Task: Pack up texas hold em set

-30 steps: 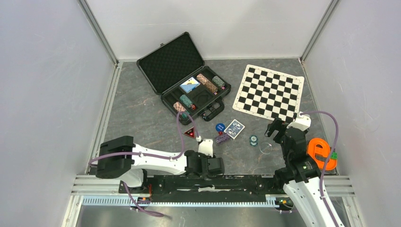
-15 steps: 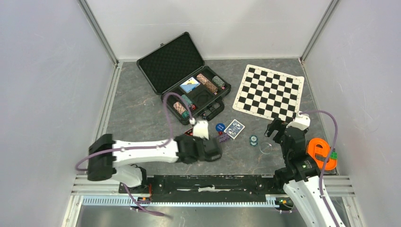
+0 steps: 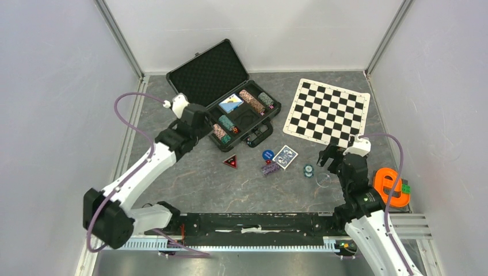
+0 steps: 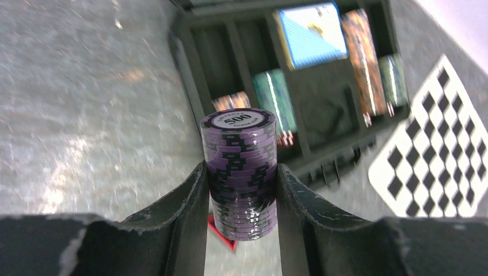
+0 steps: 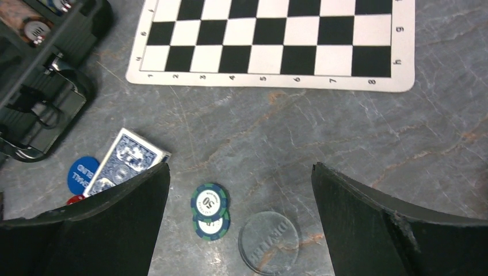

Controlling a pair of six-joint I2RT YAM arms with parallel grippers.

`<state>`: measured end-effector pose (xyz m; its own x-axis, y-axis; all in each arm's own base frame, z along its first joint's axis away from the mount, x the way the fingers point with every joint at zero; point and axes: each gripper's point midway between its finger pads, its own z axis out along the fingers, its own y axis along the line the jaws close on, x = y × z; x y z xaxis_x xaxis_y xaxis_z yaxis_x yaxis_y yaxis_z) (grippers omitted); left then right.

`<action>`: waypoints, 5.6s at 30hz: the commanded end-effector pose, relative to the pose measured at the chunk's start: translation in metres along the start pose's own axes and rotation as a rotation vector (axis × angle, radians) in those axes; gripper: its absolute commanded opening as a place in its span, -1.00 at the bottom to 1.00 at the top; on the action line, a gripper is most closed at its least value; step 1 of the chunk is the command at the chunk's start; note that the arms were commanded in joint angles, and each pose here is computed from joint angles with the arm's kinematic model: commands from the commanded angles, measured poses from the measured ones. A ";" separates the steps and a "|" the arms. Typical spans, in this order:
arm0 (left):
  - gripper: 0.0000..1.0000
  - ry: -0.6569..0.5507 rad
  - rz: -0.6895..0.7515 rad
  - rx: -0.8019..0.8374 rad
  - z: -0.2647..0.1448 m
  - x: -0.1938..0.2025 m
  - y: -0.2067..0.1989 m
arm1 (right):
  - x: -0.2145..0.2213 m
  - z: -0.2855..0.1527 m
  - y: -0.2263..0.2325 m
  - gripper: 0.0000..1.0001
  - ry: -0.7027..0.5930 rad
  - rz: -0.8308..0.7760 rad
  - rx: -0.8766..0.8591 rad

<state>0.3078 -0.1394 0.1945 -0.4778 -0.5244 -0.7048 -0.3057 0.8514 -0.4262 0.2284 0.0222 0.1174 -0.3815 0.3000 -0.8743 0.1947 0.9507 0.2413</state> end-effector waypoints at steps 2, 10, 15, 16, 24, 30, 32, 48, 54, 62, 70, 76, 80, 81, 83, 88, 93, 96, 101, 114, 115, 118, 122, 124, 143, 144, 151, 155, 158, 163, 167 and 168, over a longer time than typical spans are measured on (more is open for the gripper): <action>-0.78 -0.164 -0.169 0.051 0.051 -0.064 -0.016 | -0.032 -0.001 0.021 0.97 -0.125 0.026 -0.095; -0.87 -0.206 -0.198 0.008 0.111 -0.089 -0.019 | -0.042 -0.004 0.022 0.97 -0.151 0.000 -0.102; -0.82 -0.179 -0.190 -0.037 0.138 -0.084 -0.015 | -0.038 -0.003 0.018 0.97 -0.142 -0.011 -0.083; -0.81 -0.171 -0.192 -0.041 0.142 -0.083 -0.014 | -0.037 -0.002 0.017 0.97 -0.139 -0.013 -0.079; -0.81 -0.096 -0.187 -0.106 0.162 -0.059 0.000 | -0.034 -0.002 0.011 0.97 -0.130 -0.015 -0.047; -0.72 -0.036 -0.183 -0.150 0.165 -0.042 0.010 | -0.031 0.002 0.011 0.97 -0.121 0.005 -0.042; -0.67 -0.025 -0.183 -0.163 0.165 -0.039 0.012 | -0.028 0.003 0.006 0.97 -0.112 0.026 -0.010; 0.19 0.075 -0.195 -0.142 0.156 -0.029 0.002 | -0.016 0.007 0.000 0.97 -0.071 0.043 0.029; 0.65 0.011 -0.165 -0.163 0.148 -0.049 0.005 | -0.017 0.006 0.003 0.97 -0.069 0.040 0.012; 0.63 0.135 -0.138 -0.038 0.121 -0.027 -0.010 | -0.015 0.008 0.007 0.97 -0.055 0.037 -0.004; 0.50 0.246 0.117 0.183 0.057 0.030 -0.043 | -0.012 0.012 0.008 0.97 -0.046 0.032 -0.008; 0.41 0.385 0.315 0.341 0.023 0.078 -0.061 | -0.011 0.013 0.011 0.97 -0.039 0.034 -0.021; 0.29 0.382 0.421 0.366 0.025 0.088 -0.054 | -0.009 0.013 0.011 0.97 -0.035 0.034 -0.024; 0.29 0.383 0.448 0.356 0.028 0.089 -0.051 | -0.008 0.013 0.012 0.97 -0.033 0.035 -0.026; 0.26 0.382 0.514 0.348 0.033 0.092 -0.047 | -0.007 0.014 0.012 0.97 -0.030 0.037 -0.029; 0.06 0.322 0.780 0.391 0.045 0.103 -0.046 | -0.006 0.014 0.015 0.97 -0.019 0.036 -0.045; -0.21 0.439 0.822 0.414 0.049 0.122 -0.046 | -0.013 0.015 0.020 0.98 -0.008 -0.005 -0.053; -0.29 0.478 0.804 0.433 0.047 0.131 -0.046 | -0.015 0.016 0.019 0.97 -0.002 -0.019 -0.038; -0.28 0.459 0.839 0.362 0.060 0.131 -0.033 | -0.010 0.018 0.021 0.98 0.010 0.002 -0.052; -0.20 0.377 0.849 0.293 0.070 0.113 -0.033 | -0.005 0.019 0.021 0.97 0.022 0.000 -0.054; -0.20 0.374 0.848 0.296 0.070 0.113 -0.033 | -0.005 0.019 0.021 0.98 0.023 -0.001 -0.054; -0.19 0.361 0.852 0.278 0.072 0.111 -0.031 | -0.004 0.019 0.020 0.97 0.023 0.001 -0.053; -0.18 0.357 0.853 0.273 0.073 0.110 -0.031 | -0.003 0.019 0.021 0.97 0.027 0.001 -0.059; -0.17 0.350 0.856 0.272 0.074 0.109 -0.031 | -0.003 0.019 0.022 0.98 0.029 0.003 -0.064; -0.16 0.355 0.873 0.278 0.071 0.106 -0.033 | 0.000 0.018 0.025 0.97 0.038 0.014 -0.080; -0.16 0.358 0.877 0.271 0.073 0.107 -0.031 | 0.000 0.018 0.026 0.98 0.039 0.014 -0.083; -0.15 0.366 0.911 0.214 0.087 0.111 -0.024 | -0.001 0.017 0.026 0.98 0.034 0.018 -0.087; -0.13 0.351 0.933 0.176 0.093 0.108 -0.019 | -0.002 0.016 0.025 0.97 0.030 0.015 -0.083; -0.10 0.325 0.963 0.124 0.098 0.101 -0.012 | -0.002 0.017 0.025 0.97 0.032 0.018 -0.080; -0.07 0.300 1.009 0.058 0.105 0.095 -0.001 | -0.006 0.016 0.028 0.98 0.033 0.009 -0.089; -0.05 0.295 1.016 0.038 0.107 0.094 0.002 | -0.007 0.016 0.026 0.98 0.029 0.003 -0.081; -0.04 0.291 1.021 0.028 0.107 0.093 0.003 | -0.006 0.016 0.026 0.98 0.030 0.002 -0.081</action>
<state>0.3264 -0.2117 0.0645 -0.7027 0.4187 -0.5752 0.4332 0.8932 0.1208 0.2424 0.0412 0.1012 -0.4542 0.2948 -0.8407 0.1418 0.9556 0.2584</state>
